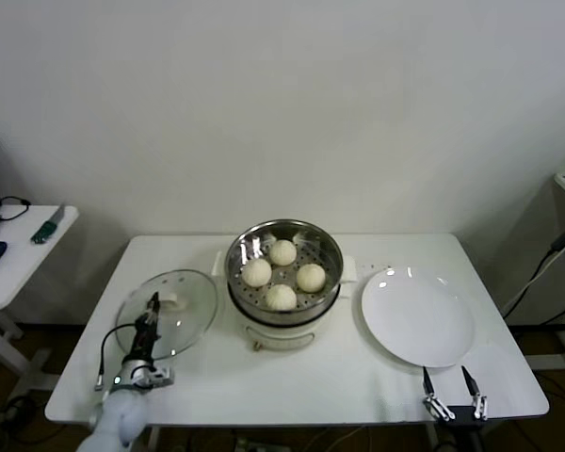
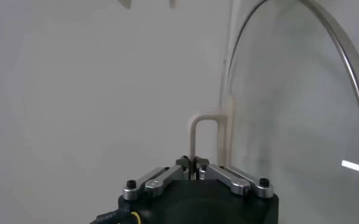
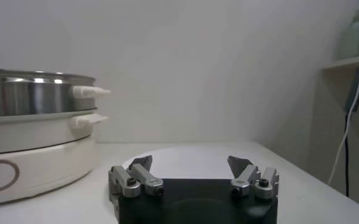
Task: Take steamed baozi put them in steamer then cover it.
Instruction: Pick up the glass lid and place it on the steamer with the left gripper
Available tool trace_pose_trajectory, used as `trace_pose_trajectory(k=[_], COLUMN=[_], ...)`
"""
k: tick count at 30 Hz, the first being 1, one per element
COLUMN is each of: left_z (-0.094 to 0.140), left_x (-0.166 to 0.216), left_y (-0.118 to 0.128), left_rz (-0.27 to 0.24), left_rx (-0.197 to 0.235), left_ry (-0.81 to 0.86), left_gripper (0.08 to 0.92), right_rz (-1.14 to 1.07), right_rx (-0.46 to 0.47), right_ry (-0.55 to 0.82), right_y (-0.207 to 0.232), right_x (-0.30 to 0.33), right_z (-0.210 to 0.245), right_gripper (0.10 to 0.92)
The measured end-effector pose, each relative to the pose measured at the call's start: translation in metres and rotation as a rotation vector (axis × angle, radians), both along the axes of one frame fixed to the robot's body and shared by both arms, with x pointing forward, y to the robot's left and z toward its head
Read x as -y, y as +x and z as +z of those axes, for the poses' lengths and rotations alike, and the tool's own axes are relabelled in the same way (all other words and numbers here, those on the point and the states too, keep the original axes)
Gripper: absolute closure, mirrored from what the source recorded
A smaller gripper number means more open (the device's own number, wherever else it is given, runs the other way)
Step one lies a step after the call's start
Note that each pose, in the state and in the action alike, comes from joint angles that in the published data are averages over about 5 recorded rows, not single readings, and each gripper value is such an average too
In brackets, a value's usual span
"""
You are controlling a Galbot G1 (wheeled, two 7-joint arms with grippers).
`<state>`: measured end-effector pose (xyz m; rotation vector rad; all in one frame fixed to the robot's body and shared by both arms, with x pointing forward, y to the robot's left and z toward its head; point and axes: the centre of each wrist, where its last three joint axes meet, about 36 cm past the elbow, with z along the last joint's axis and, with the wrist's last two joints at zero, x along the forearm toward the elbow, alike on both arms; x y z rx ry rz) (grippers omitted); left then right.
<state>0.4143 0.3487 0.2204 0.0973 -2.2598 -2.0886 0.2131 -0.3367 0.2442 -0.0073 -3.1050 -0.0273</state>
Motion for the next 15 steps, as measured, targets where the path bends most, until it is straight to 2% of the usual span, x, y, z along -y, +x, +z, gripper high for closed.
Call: trace_pose_trajectory(k=[6, 11, 15], left_z=[0.021, 0.047, 0.071], left_x=[0.000, 0.000, 0.000], left_y=[0.003, 0.006, 0.008], left_rz=[-0.016, -0.037, -0.043], left_rx=[0.045, 0.086, 0.102], left_ry=[0.015, 0.031, 0.039], left_gripper=[0.866, 0.866, 0.866], right_rz=[-0.001, -0.006, -0.013], right_rx=[0.008, 0.012, 0.012], right_ry=[-0.006, -0.013, -0.020], right_y=[0.002, 0.004, 0.006], right_x=[0.002, 0.003, 0.005], right_z=[0.003, 0.006, 0.010], right_gripper=[0.200, 0.200, 0.200])
